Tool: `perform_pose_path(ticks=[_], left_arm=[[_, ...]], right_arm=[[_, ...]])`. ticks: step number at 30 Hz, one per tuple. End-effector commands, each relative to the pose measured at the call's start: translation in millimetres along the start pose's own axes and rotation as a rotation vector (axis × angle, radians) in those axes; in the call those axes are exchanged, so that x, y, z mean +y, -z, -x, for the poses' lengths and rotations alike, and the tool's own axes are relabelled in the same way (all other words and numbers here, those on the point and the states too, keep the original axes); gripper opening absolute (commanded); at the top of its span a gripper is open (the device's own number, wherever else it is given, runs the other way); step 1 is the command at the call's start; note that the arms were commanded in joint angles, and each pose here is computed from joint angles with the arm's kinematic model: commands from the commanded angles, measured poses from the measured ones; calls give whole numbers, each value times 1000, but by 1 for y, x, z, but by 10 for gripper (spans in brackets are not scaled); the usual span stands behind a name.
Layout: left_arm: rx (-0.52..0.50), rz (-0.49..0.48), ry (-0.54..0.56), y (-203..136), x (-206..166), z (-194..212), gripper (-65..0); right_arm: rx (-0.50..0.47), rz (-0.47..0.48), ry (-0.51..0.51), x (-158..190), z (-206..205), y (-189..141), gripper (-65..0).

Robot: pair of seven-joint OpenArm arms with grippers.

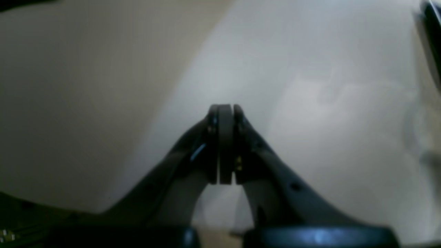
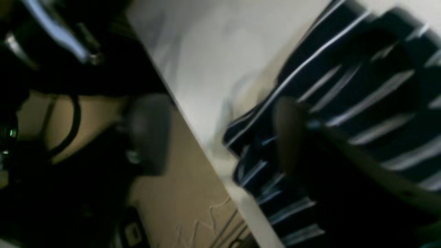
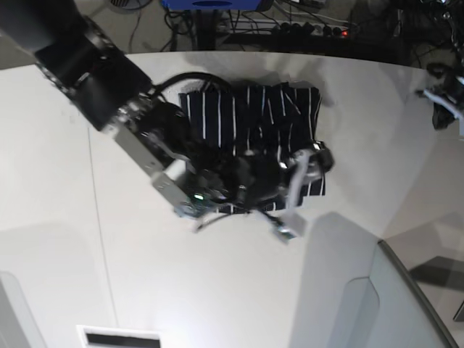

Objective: Layout the t-shirt on the table in an organized manner, then fold the t-shirt properly
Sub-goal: 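Press the folded bundle flat with the right gripper and release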

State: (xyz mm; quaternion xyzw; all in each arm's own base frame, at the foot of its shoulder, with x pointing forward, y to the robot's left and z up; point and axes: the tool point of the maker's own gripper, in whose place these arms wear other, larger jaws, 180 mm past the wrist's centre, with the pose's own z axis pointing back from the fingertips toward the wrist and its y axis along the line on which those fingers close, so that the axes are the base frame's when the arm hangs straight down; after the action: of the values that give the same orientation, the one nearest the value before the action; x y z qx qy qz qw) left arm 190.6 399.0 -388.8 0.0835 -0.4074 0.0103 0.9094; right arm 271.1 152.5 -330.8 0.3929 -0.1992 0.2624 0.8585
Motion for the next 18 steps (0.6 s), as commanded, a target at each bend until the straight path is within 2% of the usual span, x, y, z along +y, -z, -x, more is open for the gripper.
perform_pose_path(ticks=[1, 3, 5, 6, 9, 13, 18], left_arm=[[-38, -22, 13, -6, 12, -12, -650], [-16, -26, 9, -10, 14, -1, -650], [6, -23, 1, -11, 14, 8, -650], [13, -23, -4, -11, 14, 12, -650], [27, -20, -20, -9, 14, 18, -650], [32, -15, -28, -7, 12, 21, -650], [55, 56, 2, 4, -13, 24, -650]], right_arm=[[-17, 21, 42, -6, 2, -8, -356], [-14, 57, 144, -16, 21, -13, -486], [-4, 76, 205, -24, 39, -15, -620], [1, 84, 223, -28, 45, -15, -650], [25, 100, 272, -37, 68, -16, -624], [49, 117, 286, -41, 83, -16, -642], [102, 190, 288, -60, 101, -6, -645]])
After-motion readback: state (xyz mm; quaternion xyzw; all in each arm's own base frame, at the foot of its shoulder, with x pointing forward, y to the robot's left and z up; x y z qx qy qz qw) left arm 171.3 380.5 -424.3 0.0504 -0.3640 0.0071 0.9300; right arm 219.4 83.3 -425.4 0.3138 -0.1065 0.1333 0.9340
